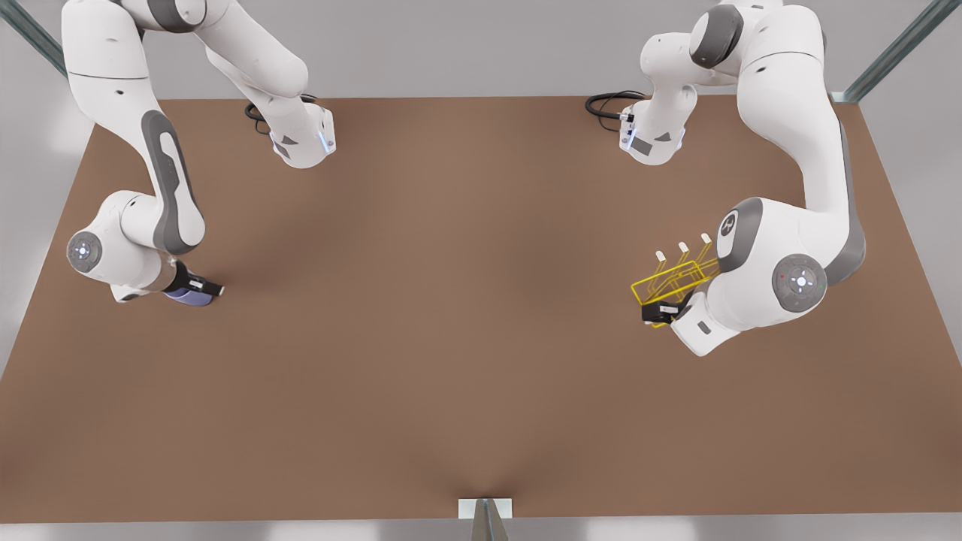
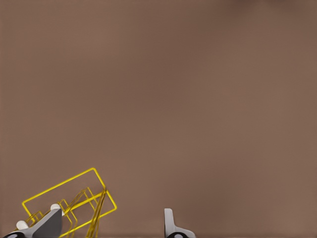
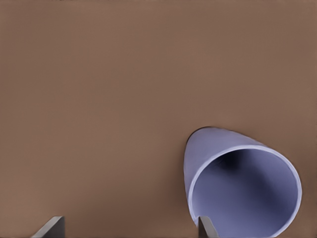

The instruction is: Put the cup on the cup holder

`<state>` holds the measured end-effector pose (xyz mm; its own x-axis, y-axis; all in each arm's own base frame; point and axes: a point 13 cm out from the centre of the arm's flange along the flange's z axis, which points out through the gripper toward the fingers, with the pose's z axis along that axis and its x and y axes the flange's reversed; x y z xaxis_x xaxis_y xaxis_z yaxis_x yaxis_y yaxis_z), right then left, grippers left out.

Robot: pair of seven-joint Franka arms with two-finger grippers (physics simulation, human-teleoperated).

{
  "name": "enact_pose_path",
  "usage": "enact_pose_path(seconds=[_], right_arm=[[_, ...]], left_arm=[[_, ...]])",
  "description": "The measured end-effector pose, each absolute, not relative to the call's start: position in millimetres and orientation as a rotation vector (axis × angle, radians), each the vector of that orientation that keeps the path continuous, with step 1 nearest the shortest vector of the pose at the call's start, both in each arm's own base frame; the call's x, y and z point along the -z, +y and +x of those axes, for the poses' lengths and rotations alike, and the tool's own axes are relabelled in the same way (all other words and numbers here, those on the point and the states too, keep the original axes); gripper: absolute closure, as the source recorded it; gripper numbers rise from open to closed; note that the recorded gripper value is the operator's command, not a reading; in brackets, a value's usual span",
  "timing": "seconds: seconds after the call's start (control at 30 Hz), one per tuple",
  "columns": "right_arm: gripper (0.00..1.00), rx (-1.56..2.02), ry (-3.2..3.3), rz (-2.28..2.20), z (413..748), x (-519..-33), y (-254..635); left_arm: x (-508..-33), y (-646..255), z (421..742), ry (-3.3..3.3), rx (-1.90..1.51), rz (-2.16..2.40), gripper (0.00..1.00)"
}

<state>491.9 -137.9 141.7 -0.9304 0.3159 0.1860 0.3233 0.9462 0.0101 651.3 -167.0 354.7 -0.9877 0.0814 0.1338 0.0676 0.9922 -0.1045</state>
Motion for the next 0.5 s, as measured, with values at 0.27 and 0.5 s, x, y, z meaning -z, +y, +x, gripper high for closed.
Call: enact_pose_path(seconds=[0.27, 0.5], right_arm=[[0.00, 0.002, -2.905, -0.434, 480.1, -116.2, -162.1], [0.79, 0.038, -2.887, -0.411, 480.6, -89.7, -160.5]], left_arm=[[-353.2, -166.3, 651.9, -2.998, -0.145, -0.107, 0.00], [-353.3, -173.5, 649.9, -2.998, -0.143, -0.121, 0.00]])
